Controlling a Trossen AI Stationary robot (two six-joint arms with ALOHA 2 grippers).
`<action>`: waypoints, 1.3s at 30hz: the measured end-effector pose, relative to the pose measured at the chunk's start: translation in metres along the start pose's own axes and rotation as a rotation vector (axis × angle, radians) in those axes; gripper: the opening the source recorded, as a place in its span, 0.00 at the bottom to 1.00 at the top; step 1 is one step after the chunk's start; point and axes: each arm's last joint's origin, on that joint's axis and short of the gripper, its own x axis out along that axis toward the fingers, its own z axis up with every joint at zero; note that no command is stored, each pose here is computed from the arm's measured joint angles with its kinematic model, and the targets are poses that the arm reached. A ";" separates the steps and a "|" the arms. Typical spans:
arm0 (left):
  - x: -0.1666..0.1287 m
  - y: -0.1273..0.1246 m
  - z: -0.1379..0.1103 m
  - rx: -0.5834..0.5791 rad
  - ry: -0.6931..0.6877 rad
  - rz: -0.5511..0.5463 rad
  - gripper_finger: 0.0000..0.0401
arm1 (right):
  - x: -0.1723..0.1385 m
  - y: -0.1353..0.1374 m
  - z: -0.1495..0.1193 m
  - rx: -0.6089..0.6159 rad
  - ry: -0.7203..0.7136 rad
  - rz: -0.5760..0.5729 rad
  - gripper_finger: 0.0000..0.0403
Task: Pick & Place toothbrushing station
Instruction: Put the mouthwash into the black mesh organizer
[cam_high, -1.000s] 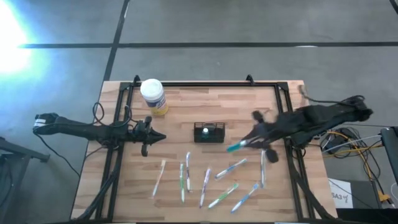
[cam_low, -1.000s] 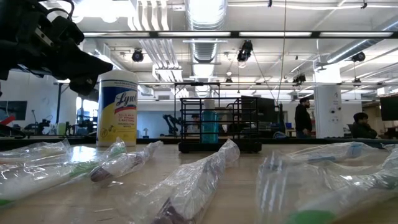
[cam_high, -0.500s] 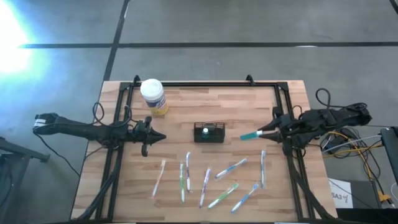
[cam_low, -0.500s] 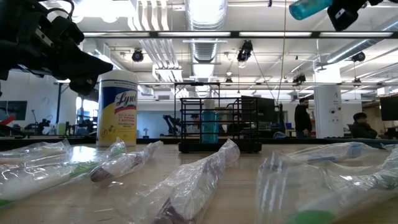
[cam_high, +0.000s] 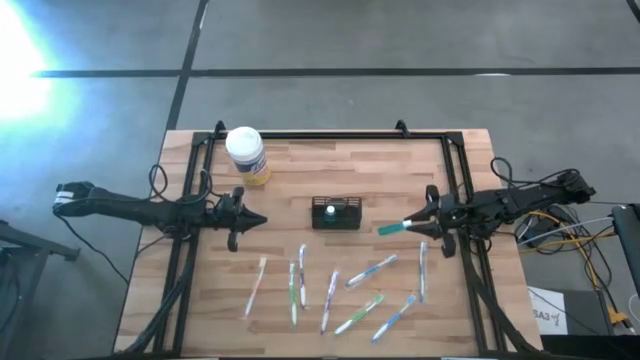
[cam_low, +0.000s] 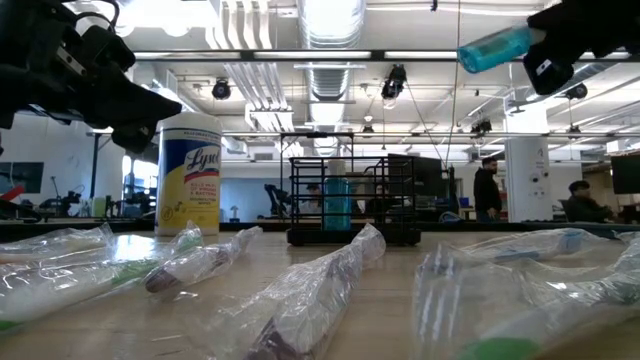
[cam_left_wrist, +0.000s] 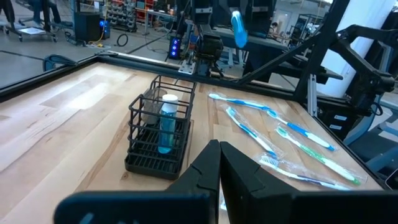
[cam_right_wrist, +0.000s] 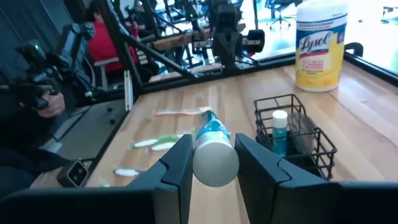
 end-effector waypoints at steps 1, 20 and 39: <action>0.000 0.000 0.000 0.002 0.001 0.000 0.02 | 0.000 0.000 0.001 0.007 -0.006 0.000 0.22; 0.000 0.001 0.000 0.008 -0.007 0.031 0.02 | 0.052 0.038 0.129 -0.230 0.427 -0.310 0.22; 0.000 0.001 0.001 0.064 -0.009 0.032 0.02 | 0.186 0.040 0.184 -0.474 0.892 -0.205 0.22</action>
